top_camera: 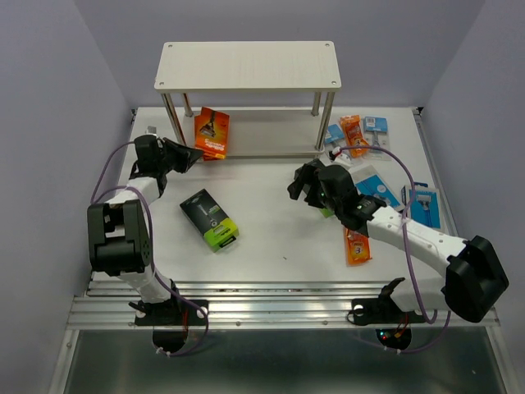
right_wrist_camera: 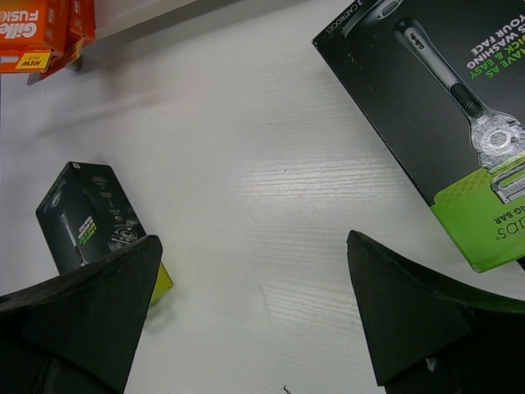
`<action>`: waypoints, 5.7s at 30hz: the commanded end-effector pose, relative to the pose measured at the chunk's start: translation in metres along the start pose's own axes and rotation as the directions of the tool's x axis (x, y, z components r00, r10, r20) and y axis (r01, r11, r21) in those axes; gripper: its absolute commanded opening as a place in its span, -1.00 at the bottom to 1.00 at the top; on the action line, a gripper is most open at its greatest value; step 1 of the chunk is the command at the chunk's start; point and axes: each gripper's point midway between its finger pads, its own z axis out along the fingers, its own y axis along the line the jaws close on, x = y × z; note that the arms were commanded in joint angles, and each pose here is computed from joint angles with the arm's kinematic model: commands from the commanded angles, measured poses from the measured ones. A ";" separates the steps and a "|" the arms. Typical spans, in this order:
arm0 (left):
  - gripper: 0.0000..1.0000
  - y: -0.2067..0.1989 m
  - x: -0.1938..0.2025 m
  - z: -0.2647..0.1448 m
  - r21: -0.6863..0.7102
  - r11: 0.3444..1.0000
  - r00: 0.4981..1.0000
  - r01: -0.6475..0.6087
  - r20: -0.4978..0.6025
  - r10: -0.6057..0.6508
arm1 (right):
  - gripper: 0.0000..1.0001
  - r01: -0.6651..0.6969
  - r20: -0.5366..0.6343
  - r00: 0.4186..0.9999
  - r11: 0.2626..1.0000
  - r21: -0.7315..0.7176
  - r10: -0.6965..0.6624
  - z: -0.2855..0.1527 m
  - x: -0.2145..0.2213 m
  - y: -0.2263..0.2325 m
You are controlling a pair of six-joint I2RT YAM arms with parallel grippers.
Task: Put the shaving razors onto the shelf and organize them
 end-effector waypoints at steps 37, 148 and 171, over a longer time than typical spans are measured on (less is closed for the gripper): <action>-1.00 0.012 -0.001 -0.003 0.142 0.986 0.989 0.084 0.110 -0.100 | 1.00 0.020 0.022 1.000 0.999 -0.049 -0.019 0.014 -0.017 0.024; 0.98 -0.051 0.366 -0.046 0.229 0.865 0.704 -0.446 -0.508 0.497 | 1.00 -0.357 0.018 0.908 0.749 0.559 0.419 -0.107 -0.028 -0.252; 0.98 -0.033 0.368 -0.047 0.187 0.865 0.704 -0.465 -0.514 0.490 | 0.92 -0.182 -0.330 0.812 0.746 0.641 0.482 -0.113 0.133 -0.215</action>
